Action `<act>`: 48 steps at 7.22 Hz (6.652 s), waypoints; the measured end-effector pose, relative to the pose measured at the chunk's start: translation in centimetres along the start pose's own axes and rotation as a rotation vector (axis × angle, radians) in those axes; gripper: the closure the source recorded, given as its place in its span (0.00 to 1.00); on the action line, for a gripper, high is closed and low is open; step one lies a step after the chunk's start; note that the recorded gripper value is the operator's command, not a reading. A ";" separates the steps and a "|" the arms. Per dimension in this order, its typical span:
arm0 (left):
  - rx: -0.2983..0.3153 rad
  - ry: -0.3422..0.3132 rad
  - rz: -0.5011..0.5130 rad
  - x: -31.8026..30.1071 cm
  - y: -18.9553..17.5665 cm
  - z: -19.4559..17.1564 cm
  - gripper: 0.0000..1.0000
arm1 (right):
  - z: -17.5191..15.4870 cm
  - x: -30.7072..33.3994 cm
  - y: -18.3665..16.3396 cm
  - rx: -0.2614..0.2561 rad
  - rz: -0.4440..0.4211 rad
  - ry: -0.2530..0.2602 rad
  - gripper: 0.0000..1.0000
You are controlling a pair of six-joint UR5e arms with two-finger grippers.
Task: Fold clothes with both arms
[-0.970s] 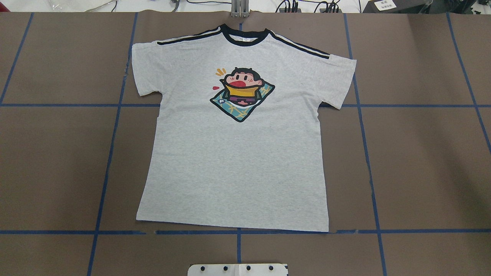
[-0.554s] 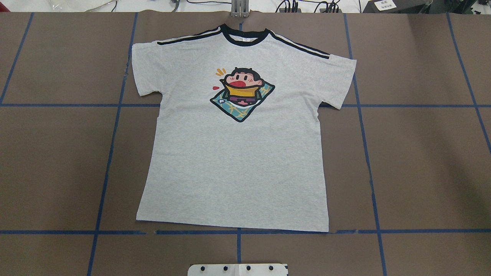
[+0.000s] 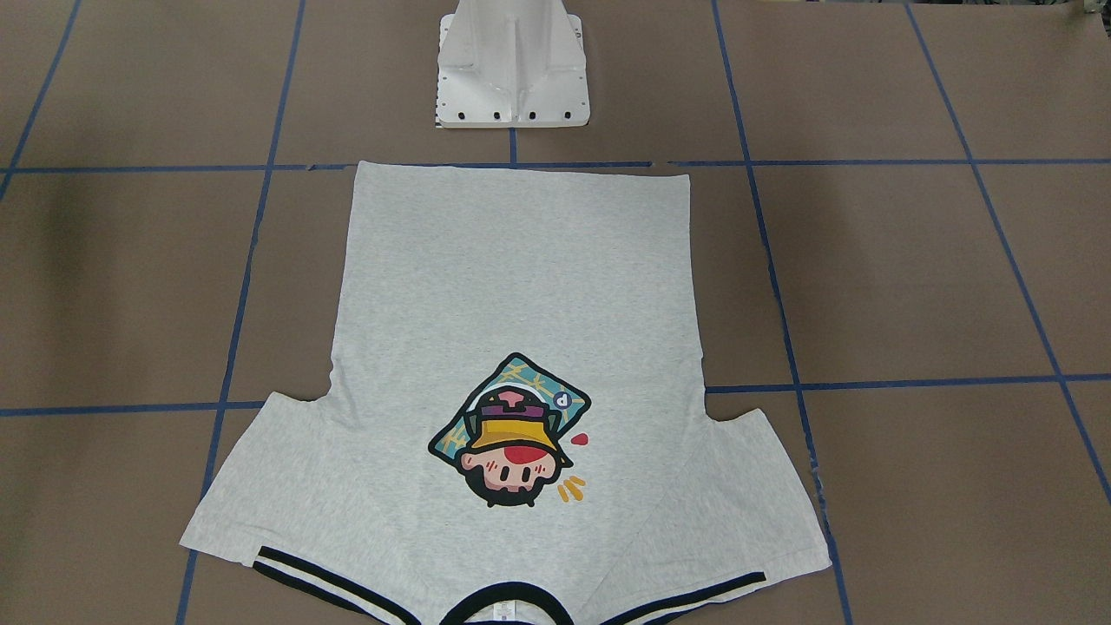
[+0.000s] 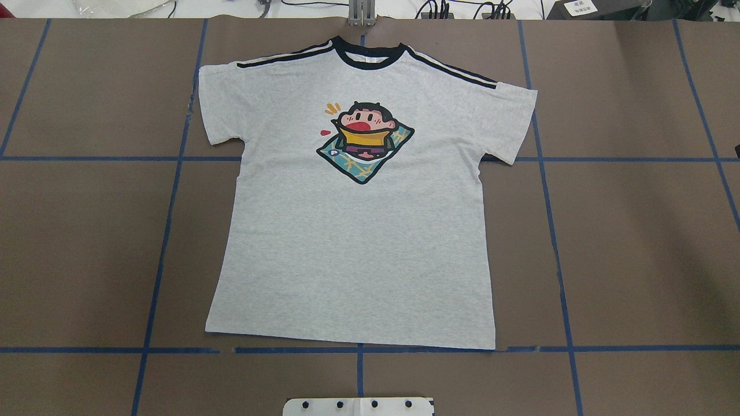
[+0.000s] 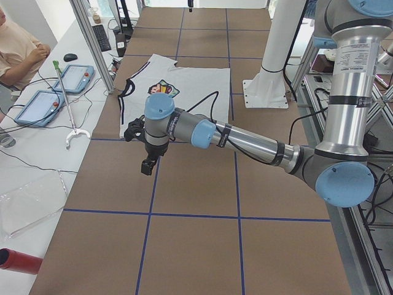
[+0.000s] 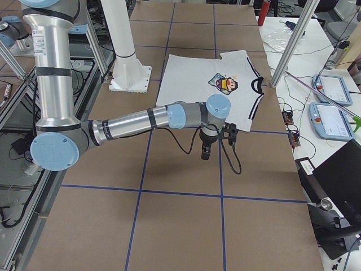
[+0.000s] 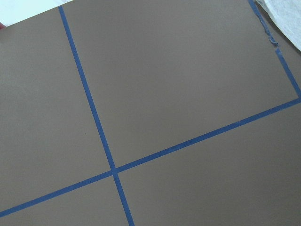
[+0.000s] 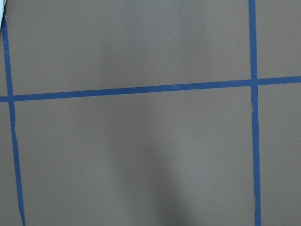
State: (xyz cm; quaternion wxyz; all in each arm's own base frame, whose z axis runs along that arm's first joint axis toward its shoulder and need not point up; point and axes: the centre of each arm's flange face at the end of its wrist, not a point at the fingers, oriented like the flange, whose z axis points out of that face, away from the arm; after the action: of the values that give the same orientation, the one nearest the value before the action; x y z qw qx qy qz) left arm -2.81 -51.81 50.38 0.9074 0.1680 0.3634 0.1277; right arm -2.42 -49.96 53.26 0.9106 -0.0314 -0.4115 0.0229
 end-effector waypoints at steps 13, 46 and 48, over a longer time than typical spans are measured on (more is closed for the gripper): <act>0.018 0.000 0.006 1.0 -1.1 -0.7 0.00 | 1.8 -8.8 -3.1 0.059 0.031 0.022 0.00; 0.065 0.002 -0.015 3.1 -1.8 -2.9 0.00 | 19.2 -51.5 -22.7 0.435 0.350 -0.043 0.00; 0.074 0.013 -0.057 3.8 -3.5 -2.8 0.00 | 18.7 -52.2 -22.5 0.442 0.312 -0.055 0.00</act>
State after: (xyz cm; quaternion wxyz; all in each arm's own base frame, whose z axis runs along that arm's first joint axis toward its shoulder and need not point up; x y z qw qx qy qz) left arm -1.79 -53.04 44.75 0.9015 0.1904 0.3782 0.0894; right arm -50.58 -75.19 28.23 0.8693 0.1056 -0.4113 0.2531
